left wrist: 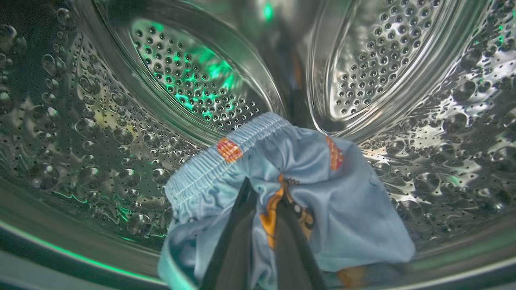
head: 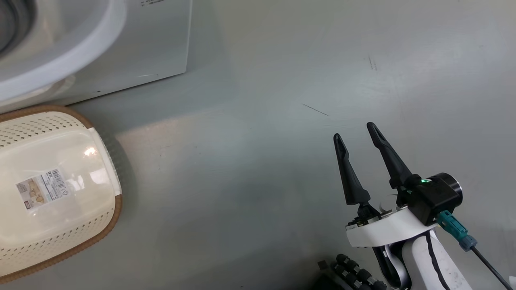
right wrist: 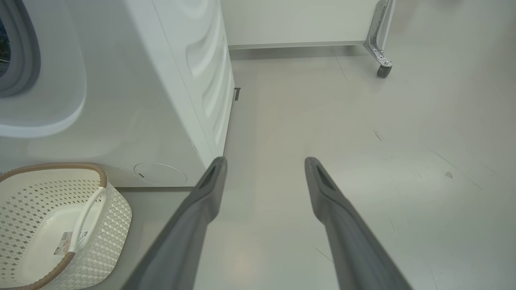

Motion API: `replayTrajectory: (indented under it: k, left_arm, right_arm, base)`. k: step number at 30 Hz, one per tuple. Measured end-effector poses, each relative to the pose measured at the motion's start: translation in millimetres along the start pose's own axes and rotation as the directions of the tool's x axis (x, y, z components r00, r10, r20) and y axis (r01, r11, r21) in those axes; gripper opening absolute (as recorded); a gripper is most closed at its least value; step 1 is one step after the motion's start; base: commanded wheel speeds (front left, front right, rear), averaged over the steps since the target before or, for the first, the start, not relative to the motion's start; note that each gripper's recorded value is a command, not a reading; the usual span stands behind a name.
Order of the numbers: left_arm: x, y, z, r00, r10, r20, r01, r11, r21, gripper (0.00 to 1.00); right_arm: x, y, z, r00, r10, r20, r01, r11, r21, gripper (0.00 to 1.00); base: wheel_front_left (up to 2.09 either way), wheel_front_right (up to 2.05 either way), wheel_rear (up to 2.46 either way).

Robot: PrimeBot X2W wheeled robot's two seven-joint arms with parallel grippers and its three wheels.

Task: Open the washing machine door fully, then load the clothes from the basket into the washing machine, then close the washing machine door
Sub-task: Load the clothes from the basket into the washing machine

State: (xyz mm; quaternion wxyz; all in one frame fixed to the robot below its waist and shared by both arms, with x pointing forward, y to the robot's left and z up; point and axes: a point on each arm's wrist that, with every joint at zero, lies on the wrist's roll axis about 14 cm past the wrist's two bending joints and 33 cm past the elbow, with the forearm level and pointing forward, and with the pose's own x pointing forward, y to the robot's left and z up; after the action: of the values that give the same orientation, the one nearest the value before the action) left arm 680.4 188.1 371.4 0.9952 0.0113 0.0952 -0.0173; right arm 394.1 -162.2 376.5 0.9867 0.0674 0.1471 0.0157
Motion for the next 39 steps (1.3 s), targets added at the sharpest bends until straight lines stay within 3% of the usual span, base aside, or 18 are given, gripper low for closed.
replayTrajectory:
  k: [16,21,28,30,32,39]
  left_arm:
    - [42,-13,18,0.997,0.002,0.075,0.000,1.000,-0.020,0.00]
    - [48,-36,8,0.994,-0.102,0.039,0.097,0.988,0.120,0.00]
    - [50,-27,-21,0.991,-0.077,-0.107,0.095,0.980,0.174,0.00]
    - [49,-24,-29,0.985,-0.064,-0.162,0.093,0.979,0.179,0.39]
    - [49,-21,-34,0.980,-0.050,-0.194,0.085,0.981,0.175,0.97]
    - [51,-31,-26,0.980,-0.047,-0.194,0.071,0.991,0.116,1.00]
  right_arm:
    - [-23,-15,-13,0.995,-0.077,-0.060,0.078,0.997,0.015,1.00]
    - [-30,-20,-16,0.992,-0.105,-0.074,0.107,0.994,0.013,1.00]
    - [-36,-20,-19,0.990,-0.115,-0.086,0.117,0.993,0.020,1.00]
    - [-36,-20,-17,0.990,-0.118,-0.081,0.120,0.993,0.019,1.00]
    - [-37,-20,-16,0.990,-0.120,-0.077,0.121,0.992,0.019,1.00]
    - [-37,-26,-12,0.988,-0.141,-0.062,0.143,0.989,0.029,1.00]
  base:
    - [0.00,0.00,0.00]
    - [0.00,0.00,0.00]
    - [0.00,0.00,0.00]
    - [0.00,0.00,0.00]
    - [0.00,0.00,0.00]
    - [0.00,0.00,0.00]
